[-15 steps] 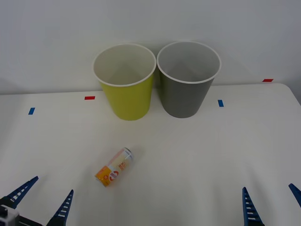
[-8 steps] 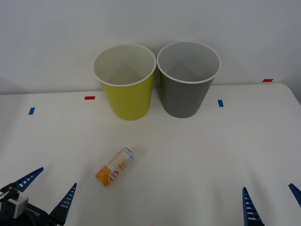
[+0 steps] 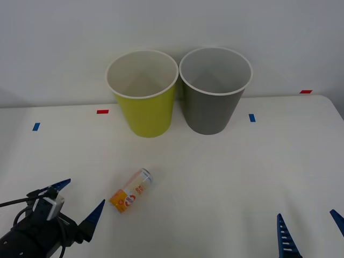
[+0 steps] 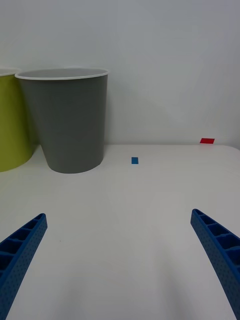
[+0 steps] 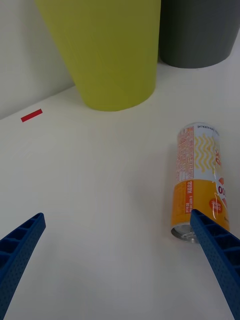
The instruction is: Put cans in the gray bin and PET bottles in the light green bin.
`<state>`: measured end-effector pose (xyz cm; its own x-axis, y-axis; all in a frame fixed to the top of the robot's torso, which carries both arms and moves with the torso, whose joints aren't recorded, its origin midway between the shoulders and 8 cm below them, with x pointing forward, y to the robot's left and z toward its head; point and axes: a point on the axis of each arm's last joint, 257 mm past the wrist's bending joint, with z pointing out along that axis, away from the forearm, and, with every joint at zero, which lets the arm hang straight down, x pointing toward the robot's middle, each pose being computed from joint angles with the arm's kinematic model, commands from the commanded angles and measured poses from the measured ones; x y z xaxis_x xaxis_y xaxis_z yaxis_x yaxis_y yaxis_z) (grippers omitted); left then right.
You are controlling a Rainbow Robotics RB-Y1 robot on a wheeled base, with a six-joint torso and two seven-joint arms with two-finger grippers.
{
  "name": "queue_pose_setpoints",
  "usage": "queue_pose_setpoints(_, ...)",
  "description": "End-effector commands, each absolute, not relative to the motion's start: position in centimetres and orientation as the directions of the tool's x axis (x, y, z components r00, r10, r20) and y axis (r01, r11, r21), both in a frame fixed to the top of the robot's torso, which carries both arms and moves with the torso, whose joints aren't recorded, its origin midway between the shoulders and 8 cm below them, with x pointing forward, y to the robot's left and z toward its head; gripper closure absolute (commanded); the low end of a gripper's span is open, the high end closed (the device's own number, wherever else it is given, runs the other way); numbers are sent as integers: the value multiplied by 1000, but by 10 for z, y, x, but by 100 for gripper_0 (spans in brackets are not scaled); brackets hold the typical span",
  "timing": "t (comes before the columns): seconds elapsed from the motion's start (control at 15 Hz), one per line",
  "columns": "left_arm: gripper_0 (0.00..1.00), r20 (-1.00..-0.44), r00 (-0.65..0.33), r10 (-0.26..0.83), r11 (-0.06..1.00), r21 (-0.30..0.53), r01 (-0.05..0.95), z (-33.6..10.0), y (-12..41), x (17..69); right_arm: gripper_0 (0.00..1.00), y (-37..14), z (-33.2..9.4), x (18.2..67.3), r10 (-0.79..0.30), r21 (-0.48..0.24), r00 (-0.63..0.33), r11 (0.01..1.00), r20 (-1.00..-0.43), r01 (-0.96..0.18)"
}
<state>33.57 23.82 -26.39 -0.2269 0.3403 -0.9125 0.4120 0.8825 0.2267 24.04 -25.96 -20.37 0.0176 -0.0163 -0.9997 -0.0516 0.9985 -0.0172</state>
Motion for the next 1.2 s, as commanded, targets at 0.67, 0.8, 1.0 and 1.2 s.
queue_pose_setpoints(0.67,0,-787,-396,472,802,198,563,-231,172,354,0,-260,-204,240,-16,-17,18,999,-1000,-52)
queue_pose_setpoints(0.8,0,-766,-404,499,776,188,602,-231,160,353,0,-260,-204,240,-16,-17,18,999,-1000,-52)
queue_pose_setpoints(1.0,0,-734,-434,522,760,168,628,-230,151,354,0,-260,-204,240,-16,-17,18,999,-1000,-52)
queue_pose_setpoints(1.2,0,-696,-462,550,750,168,640,-229,144,356,0,-260,-204,240,-16,-17,18,999,-1000,-52)
